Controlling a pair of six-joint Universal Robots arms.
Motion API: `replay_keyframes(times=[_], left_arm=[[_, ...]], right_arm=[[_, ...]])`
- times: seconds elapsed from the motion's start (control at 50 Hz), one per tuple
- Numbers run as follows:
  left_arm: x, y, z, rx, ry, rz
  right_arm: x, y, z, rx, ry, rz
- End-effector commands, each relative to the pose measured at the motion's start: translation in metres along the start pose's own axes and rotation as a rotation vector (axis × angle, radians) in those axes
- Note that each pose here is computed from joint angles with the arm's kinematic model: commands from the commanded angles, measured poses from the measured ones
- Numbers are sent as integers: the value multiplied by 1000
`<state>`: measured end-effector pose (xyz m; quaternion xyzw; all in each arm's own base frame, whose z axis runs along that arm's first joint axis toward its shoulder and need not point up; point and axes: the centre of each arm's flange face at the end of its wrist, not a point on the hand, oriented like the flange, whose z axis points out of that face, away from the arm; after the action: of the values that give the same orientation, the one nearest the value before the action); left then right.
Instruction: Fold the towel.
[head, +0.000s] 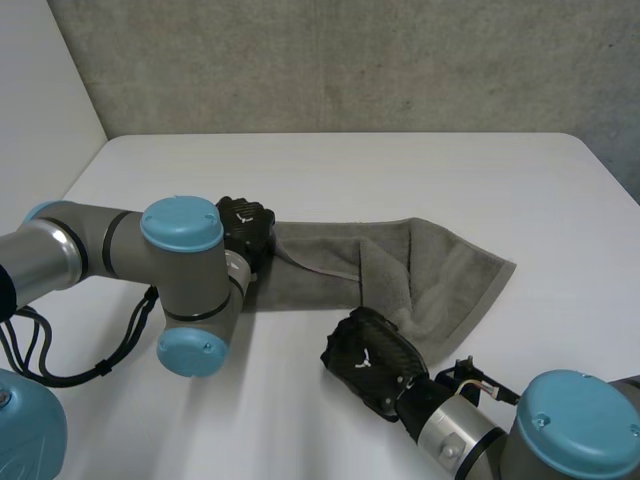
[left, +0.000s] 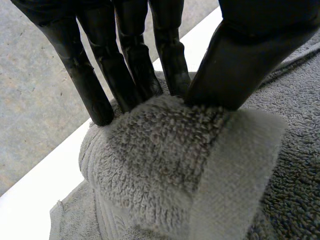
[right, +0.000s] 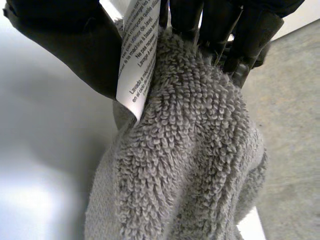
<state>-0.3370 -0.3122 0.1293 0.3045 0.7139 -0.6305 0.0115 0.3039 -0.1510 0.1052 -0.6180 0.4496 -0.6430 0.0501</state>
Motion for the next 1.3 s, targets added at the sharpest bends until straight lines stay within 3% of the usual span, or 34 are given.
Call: replay_keyframes(times=[0.02,0.16,0.2,0.22,0.26,0.28,0.32,0.36,0.52,0.72,0.86,0.9,0.92,0.96,1.06,1.3], left_arm=[[-3,-8,-2,3,1,-1],[-15,-32,-10,39,-12,-5],[-28,-57,-19,79,-29,-13],[-28,-57,-19,79,-29,-14],[-53,-86,-31,136,-70,-30],[-53,-86,-31,136,-71,-30],[-90,-115,-43,201,-146,-53],[-106,-128,-51,234,-174,-59],[-147,-194,-104,426,-222,-69],[-172,-184,-105,387,-270,-74],[-146,-136,-84,242,-149,-147],[-119,-111,-77,180,-23,-177],[-119,-110,-77,180,-23,-177],[-86,-90,-73,130,126,-196],[-39,-76,-71,96,280,-191],[16,-62,-39,106,377,-221]], right_arm=[[17,-13,-2,32,62,-13],[64,-27,-4,28,235,-38],[107,-33,-10,30,384,-4],[108,-33,-11,31,385,-3],[163,-50,-29,77,549,71],[163,-50,-29,77,550,71],[210,-72,-52,133,649,175],[231,-80,-62,150,679,235],[303,-105,-101,155,710,481],[312,-58,-86,-63,560,685],[297,-30,-73,-138,508,754],[284,-15,-66,-174,476,791],[284,-15,-66,-174,476,791],[272,-4,-62,-198,455,797],[254,5,-61,-229,429,770],[215,11,-57,-274,346,705]])
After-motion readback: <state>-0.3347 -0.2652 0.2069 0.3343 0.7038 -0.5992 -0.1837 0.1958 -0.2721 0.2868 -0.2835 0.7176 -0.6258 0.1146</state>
